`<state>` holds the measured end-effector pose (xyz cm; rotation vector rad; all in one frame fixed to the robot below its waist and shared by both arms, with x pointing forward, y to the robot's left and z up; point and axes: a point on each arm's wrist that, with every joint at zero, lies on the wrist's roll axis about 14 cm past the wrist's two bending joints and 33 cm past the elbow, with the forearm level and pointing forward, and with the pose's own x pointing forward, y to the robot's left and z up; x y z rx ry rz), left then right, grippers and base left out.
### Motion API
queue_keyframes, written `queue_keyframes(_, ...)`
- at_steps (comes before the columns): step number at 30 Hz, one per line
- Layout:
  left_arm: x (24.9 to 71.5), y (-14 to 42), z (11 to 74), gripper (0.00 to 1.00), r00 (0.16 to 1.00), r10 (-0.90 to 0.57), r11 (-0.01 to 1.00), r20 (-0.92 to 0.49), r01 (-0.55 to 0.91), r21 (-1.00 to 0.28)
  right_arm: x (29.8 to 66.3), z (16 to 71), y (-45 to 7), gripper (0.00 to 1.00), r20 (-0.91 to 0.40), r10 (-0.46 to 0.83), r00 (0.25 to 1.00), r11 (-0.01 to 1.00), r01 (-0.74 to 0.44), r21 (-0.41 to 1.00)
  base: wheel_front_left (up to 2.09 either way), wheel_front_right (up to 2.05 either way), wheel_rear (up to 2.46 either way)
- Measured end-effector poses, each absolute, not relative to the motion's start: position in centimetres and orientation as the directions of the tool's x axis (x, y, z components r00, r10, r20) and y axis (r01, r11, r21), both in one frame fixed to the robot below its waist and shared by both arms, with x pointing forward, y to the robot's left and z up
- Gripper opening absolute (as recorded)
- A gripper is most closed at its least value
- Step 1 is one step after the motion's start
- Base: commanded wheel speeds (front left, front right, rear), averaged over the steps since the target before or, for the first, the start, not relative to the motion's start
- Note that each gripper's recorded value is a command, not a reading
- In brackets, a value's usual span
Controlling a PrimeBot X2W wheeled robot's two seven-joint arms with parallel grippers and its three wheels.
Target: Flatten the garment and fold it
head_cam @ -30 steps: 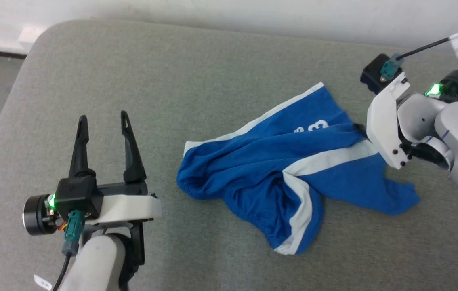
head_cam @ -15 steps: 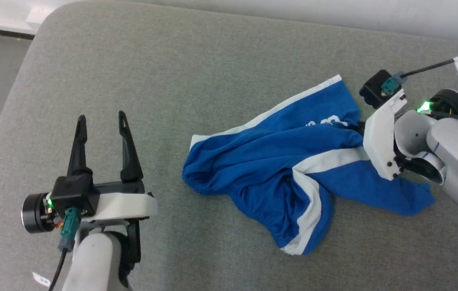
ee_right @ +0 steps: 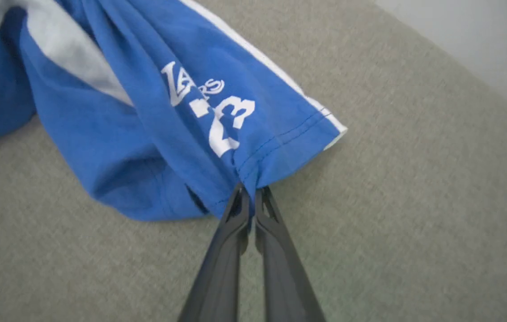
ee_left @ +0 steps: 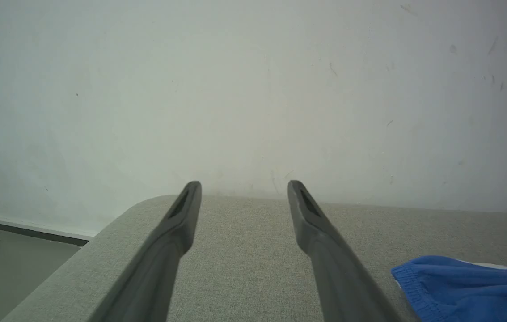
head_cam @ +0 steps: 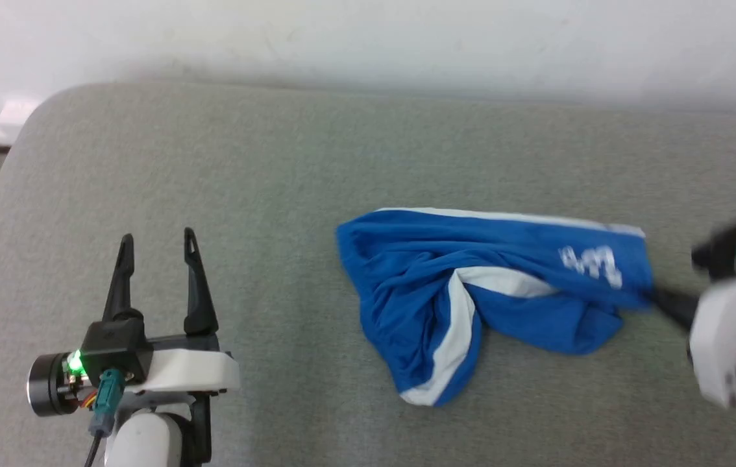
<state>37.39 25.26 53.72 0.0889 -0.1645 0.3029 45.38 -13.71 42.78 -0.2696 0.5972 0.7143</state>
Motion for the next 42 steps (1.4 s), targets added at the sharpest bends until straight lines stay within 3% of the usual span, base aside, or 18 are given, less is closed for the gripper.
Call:
queue_keyframes(5,37.8,23.9,54.5,1.00,0.951,0.237,0.966,0.199,-0.253,0.060,38.6,39.2,-16.8,0.00,-0.691,0.489,0.533,0.770,-0.636,0.053,0.00,0.00,0.00)
queue_keyframes(6,37.9,23.7,54.6,1.00,0.954,0.224,0.969,0.200,-0.240,0.060,37.9,38.9,-17.1,0.09,-0.693,0.483,0.535,0.780,-0.623,0.063,0.00,0.00,0.00)
queue_keyframes(7,38.1,23.4,54.6,1.00,0.957,0.208,0.972,0.200,-0.224,0.065,37.7,38.9,-17.4,0.78,-0.687,0.478,0.547,0.789,-0.612,0.061,0.00,0.00,0.00)
queue_keyframes(8,38.3,23.2,54.6,1.00,0.961,0.189,0.975,0.203,-0.208,0.075,37.9,39.2,-17.8,1.00,-0.672,0.470,0.572,0.800,-0.598,0.050,0.00,0.00,0.00)
queue_keyframes(12,40.5,22.5,56.1,1.00,0.967,0.093,0.986,0.236,-0.123,0.115,39.7,41.6,-18.5,1.00,-0.562,0.457,0.690,0.835,-0.550,0.003,0.00,0.00,0.00)
queue_keyframes(18,46.2,20.5,59.3,1.00,0.973,-0.115,0.970,0.198,0.067,0.235,43.3,48.1,-19.7,1.00,-0.281,0.416,0.865,0.884,-0.457,-0.098,0.00,0.00,0.00)
queue_keyframes(26,52.4,13.7,59.6,1.00,0.948,-0.311,0.874,-0.072,0.315,0.369,43.4,52.8,-19.8,1.00,-0.006,0.316,0.949,0.938,-0.313,-0.146,0.00,0.00,0.00)
queue_keyframes(34,53.3,9.1,51.9,1.00,0.761,-0.382,0.748,-0.525,0.588,0.308,43.1,54.0,-20.2,1.00,0.121,0.201,0.972,0.974,-0.186,-0.129,0.00,0.00,0.00)
queue_keyframes(42,52.0,6.9,44.2,1.00,0.493,-0.328,0.635,-0.806,0.747,0.198,43.2,51.0,-20.7,1.00,0.061,0.152,0.986,0.984,-0.145,-0.106,0.00,0.00,0.00)
